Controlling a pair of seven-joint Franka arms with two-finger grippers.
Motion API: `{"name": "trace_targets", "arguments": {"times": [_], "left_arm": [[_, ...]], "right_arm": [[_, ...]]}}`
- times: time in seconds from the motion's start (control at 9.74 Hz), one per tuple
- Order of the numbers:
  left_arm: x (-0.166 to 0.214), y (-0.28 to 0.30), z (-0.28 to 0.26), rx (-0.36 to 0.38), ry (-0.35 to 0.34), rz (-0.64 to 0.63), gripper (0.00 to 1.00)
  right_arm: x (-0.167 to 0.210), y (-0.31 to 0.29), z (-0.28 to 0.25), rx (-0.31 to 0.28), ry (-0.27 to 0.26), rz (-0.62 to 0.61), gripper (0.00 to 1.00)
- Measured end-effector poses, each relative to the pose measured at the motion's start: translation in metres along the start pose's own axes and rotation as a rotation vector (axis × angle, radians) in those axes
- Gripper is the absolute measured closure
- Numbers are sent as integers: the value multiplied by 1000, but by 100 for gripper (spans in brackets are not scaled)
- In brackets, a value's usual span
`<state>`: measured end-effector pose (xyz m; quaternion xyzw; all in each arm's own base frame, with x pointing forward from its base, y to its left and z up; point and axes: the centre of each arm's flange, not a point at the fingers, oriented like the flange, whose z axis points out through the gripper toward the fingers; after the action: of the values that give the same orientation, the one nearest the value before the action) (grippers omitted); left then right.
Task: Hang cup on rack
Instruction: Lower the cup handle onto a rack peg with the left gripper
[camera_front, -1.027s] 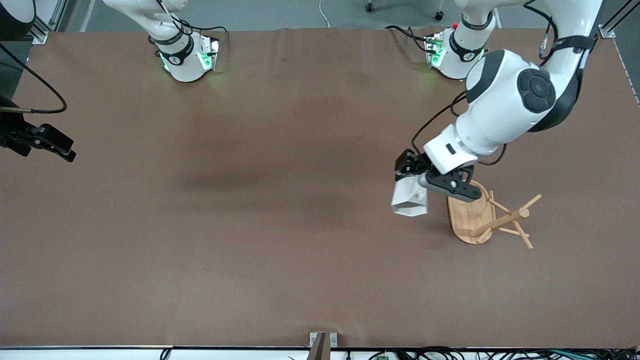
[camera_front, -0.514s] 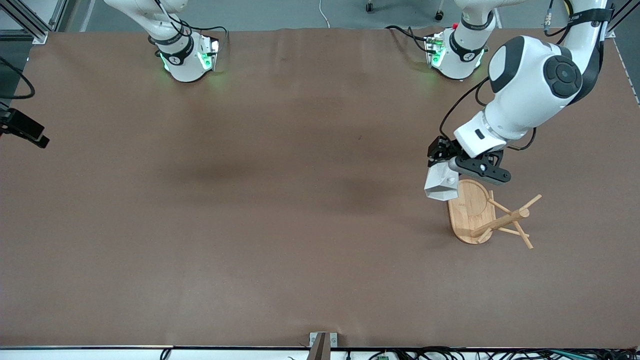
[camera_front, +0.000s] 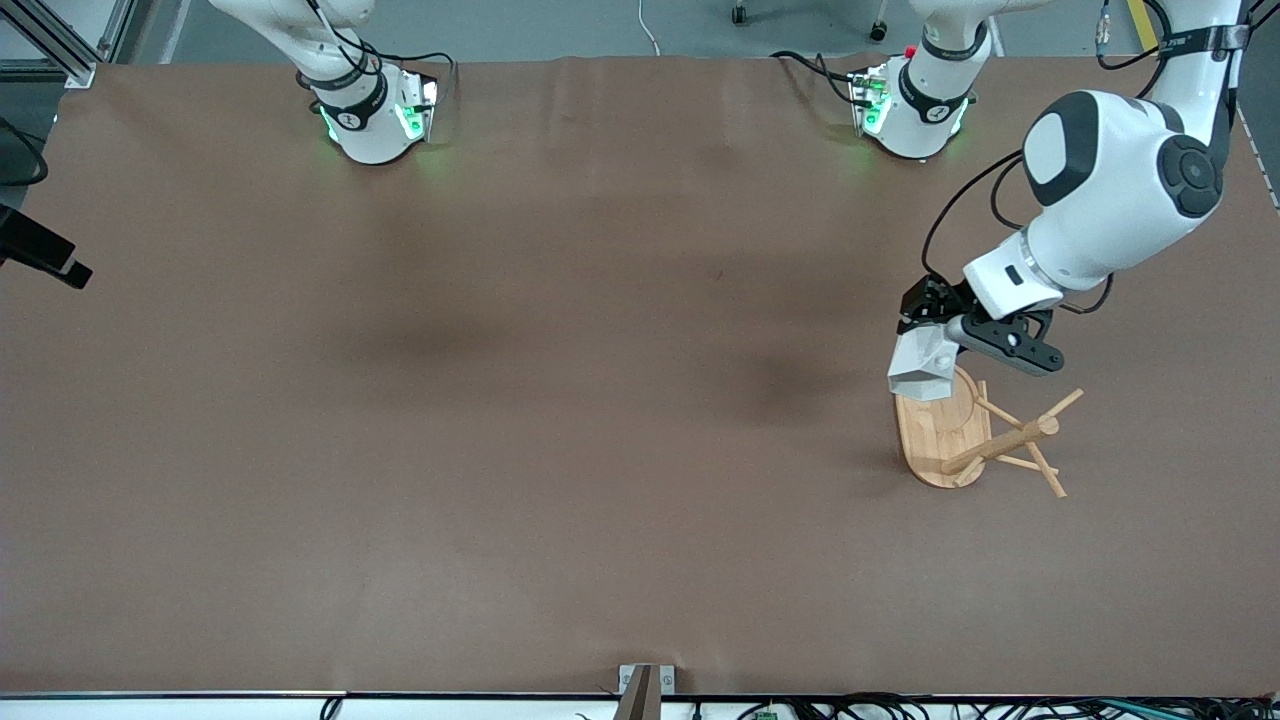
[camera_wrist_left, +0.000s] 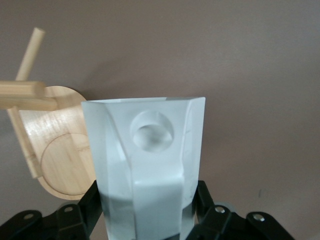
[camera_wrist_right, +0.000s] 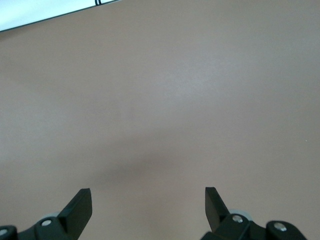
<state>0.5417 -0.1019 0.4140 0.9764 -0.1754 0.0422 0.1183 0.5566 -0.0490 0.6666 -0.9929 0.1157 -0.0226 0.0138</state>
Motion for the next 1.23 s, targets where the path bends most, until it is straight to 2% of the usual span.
{"name": "trace_targets", "arguments": {"times": [0.62, 0.92, 1.23], "left_arm": [[8, -18, 14, -26, 10, 9, 23], [26, -9, 16, -39, 25, 95, 23], [34, -23, 23, -47, 26, 155, 23]], "right_arm": [[-2, -1, 0, -1, -11, -1, 0], [0, 1, 1, -5, -7, 3, 0], [0, 5, 2, -12, -10, 8, 0]]}}
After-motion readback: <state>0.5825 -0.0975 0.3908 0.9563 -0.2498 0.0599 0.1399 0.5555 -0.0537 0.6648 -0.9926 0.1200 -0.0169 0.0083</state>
